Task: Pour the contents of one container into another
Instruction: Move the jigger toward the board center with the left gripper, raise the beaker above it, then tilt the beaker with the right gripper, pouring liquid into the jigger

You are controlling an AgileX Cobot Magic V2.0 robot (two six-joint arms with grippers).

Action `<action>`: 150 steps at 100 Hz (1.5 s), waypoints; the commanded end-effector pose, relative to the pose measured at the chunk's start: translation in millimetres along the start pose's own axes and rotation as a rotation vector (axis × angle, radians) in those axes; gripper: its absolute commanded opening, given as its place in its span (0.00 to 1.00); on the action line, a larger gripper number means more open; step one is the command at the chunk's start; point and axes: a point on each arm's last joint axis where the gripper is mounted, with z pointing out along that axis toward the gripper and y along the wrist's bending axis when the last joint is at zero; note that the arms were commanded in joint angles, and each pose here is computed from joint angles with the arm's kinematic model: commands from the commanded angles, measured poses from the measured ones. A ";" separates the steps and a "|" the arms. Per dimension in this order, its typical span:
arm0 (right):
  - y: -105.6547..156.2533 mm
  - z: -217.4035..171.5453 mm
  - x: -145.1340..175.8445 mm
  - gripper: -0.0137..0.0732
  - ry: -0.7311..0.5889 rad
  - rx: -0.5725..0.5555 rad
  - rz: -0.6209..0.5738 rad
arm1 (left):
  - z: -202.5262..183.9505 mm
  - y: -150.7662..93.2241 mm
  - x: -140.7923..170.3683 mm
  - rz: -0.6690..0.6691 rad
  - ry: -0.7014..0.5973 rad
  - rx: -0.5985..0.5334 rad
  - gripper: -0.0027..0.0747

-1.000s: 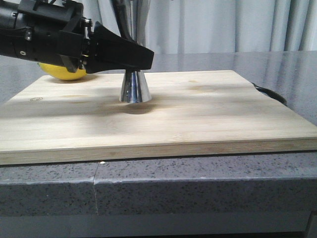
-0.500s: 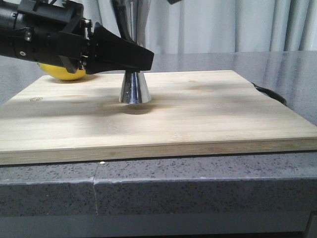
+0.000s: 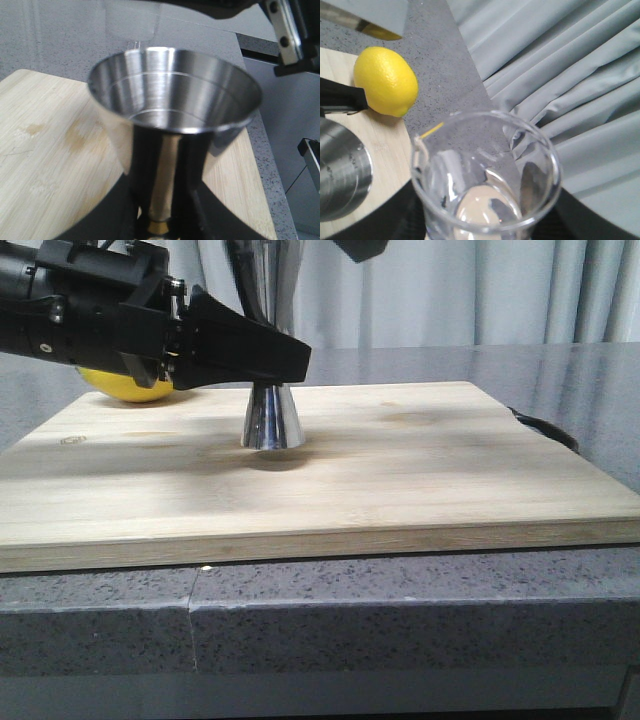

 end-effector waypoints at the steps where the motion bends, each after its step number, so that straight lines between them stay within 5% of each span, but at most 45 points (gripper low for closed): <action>1: -21.7 -8.9 -17.2 0.41 -0.099 0.104 -0.028 | -5.0 -9.0 -27.1 0.028 -0.124 0.055 0.02; 150: -17.7 -8.9 -19.9 0.41 -0.122 0.076 -0.271 | 1.1 -14.5 -26.8 0.044 -0.102 0.088 0.02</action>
